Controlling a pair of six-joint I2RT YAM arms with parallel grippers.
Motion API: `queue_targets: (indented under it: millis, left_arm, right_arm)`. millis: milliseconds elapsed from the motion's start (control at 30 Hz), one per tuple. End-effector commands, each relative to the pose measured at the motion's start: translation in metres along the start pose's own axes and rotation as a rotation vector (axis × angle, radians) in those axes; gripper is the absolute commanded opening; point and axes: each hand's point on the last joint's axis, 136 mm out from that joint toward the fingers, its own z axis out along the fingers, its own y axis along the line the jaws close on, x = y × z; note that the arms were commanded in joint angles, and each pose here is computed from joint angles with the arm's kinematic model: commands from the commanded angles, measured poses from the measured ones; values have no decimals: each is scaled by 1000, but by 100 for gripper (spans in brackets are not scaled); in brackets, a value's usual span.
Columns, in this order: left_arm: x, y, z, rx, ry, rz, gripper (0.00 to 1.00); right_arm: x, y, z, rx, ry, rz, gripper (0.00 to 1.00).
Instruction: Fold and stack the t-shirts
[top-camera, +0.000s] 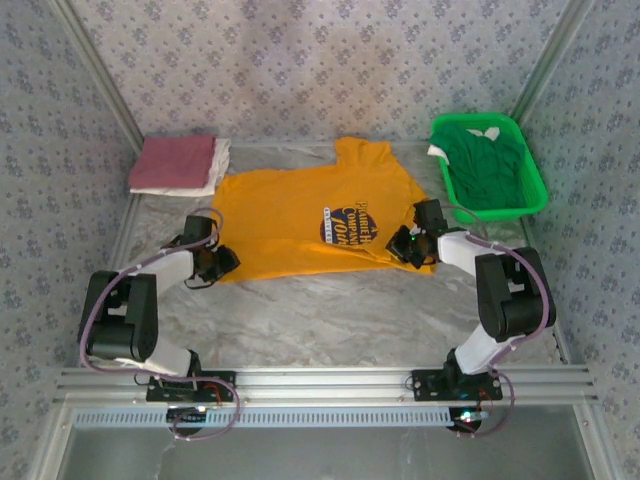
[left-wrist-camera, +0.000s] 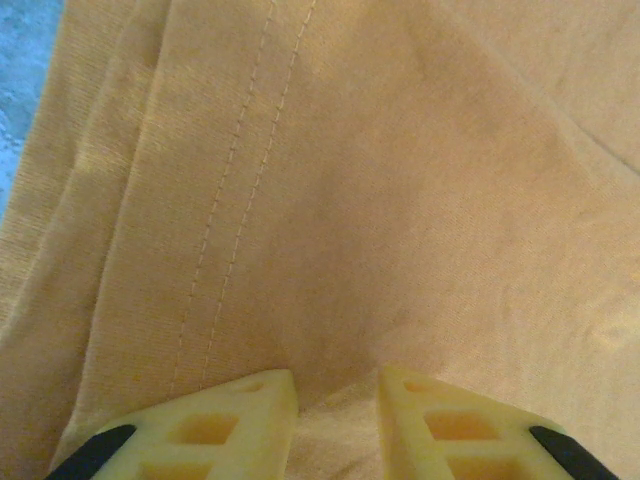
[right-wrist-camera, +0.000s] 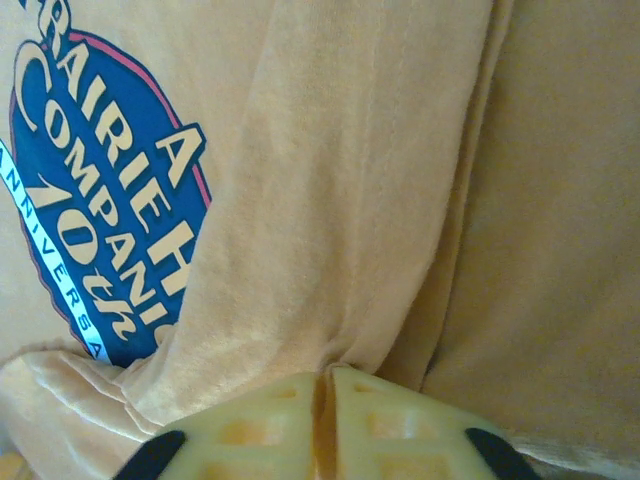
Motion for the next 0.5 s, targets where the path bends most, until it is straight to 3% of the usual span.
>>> queue_targets:
  millis: [0, 133, 467]
  left_arm:
    - [26, 32, 7, -125, 80, -2, 29]
    - [25, 32, 7, -123, 77, -1, 30]
    - [25, 30, 9, -113, 77, 2, 29]
  right_arm:
    - [-8, 10, -7, -9, -35, -11, 8]
    - [-22, 22, -16, 3, -77, -58, 0]
    - [-55, 61, -11, 23, -118, -173, 0]
